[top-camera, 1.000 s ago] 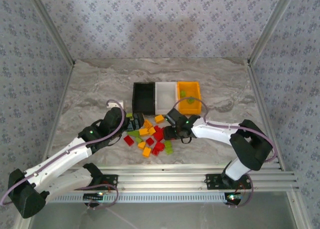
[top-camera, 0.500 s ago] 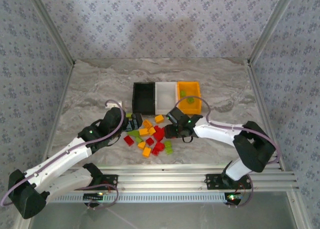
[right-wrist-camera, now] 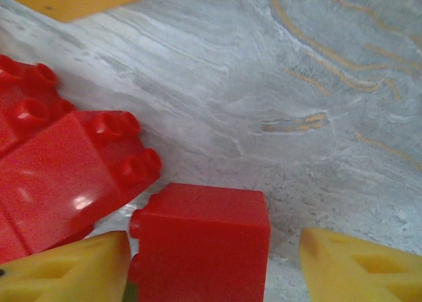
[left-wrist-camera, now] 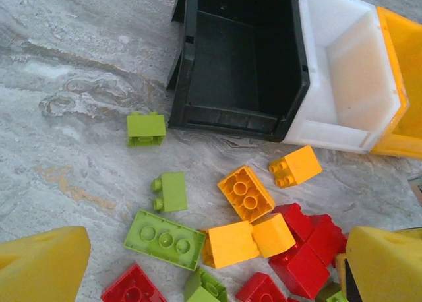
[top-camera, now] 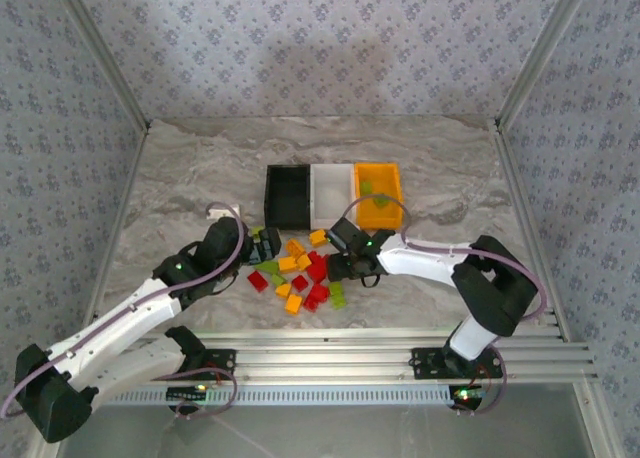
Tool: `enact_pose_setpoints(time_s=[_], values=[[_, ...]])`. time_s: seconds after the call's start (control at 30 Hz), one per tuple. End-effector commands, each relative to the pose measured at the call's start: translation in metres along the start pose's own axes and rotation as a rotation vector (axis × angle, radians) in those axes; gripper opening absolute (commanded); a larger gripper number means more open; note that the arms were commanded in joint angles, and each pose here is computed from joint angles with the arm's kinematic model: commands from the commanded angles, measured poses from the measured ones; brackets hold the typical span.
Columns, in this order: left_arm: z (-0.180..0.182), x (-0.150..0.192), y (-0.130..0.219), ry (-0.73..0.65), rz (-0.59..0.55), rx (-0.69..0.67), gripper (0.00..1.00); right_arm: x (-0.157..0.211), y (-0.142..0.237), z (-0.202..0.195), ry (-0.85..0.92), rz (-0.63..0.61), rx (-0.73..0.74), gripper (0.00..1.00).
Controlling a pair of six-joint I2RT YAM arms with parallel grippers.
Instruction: Sort the legos into containers by color
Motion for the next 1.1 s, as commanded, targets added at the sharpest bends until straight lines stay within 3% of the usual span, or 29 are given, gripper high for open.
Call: enact_pose_setpoints(time_s=[0.0,0.23,0.37,0.53,0.87,0.97,1.07], values=[[0.006,-0.001,0.002,0.016,-0.012,-0.017,0.99,0.002,-0.004,-0.003,0.009,0.017,0.037,0.65],[0.009,0.0,0.001,0.024,-0.016,-0.028,0.99,-0.005,0.008,-0.003,0.015,-0.024,0.013,0.42],[0.01,-0.002,0.003,0.024,-0.02,-0.032,1.0,-0.024,0.045,-0.002,0.032,-0.106,-0.01,0.39],[0.017,-0.003,0.006,0.039,-0.041,-0.058,1.0,-0.072,0.075,-0.001,0.038,-0.192,-0.021,0.38],[0.033,0.003,0.012,0.071,-0.028,-0.113,0.99,-0.163,0.025,-0.032,-0.088,-0.192,0.1,0.4],[0.037,0.005,0.012,0.075,-0.016,-0.134,0.99,-0.179,0.01,-0.037,-0.109,-0.173,0.104,0.45],[0.037,0.008,0.011,0.062,0.014,-0.125,1.0,-0.187,0.007,-0.04,-0.125,-0.182,0.101,0.61]])
Point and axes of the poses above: each hand's point on the last joint's axis, 136 mm out from that joint toward the fingers, its own y axis back along the fingers, its own z axis along the line the jaws close on, x = y × z, the point moved 7 cm from there along y, back along the fingers, and after that the axes turned 12 degrees about y, right-handed, at the moved point
